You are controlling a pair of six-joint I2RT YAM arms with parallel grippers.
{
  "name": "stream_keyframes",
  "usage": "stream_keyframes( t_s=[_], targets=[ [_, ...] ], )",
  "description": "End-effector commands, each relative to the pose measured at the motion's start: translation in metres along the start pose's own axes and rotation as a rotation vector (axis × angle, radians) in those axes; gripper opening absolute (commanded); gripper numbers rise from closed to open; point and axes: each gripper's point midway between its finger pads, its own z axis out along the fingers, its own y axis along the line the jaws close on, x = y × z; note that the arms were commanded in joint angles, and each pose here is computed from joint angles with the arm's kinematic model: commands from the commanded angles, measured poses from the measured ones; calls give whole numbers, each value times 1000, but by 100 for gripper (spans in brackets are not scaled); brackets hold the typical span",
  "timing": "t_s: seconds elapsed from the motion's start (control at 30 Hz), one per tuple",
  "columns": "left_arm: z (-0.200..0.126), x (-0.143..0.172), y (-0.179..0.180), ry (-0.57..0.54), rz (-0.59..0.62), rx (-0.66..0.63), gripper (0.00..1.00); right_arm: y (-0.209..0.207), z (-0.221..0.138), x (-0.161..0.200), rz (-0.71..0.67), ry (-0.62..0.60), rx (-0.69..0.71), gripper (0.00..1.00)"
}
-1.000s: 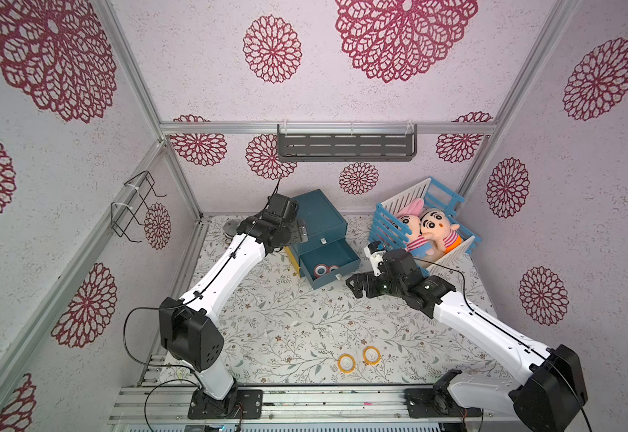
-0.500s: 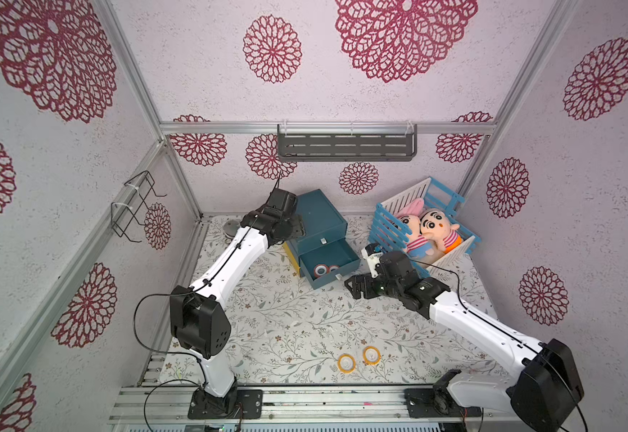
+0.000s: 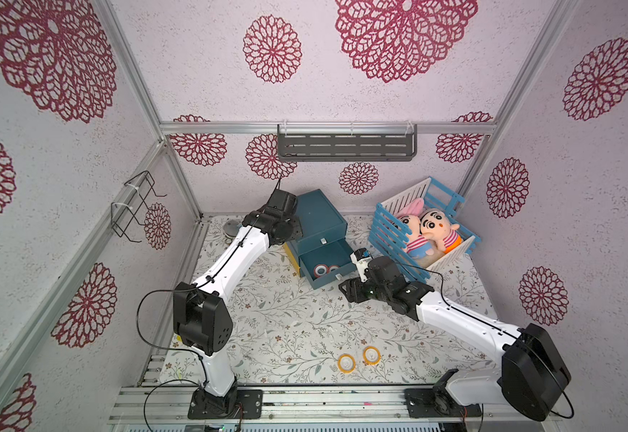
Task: Place the transparent tape into the drawer according to color
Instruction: Close the drawer in the storage box.
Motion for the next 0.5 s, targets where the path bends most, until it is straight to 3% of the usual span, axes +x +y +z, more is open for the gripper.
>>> stream_keyframes(
  t_s=[0.0,0.47],
  targets=[
    [4,-4,4,-2,6,1,48,6,3,-27,-27,-114,16,66],
    [3,-2,6,13,26,7,47,5,31,-44,-60,-192,66,61]
  ],
)
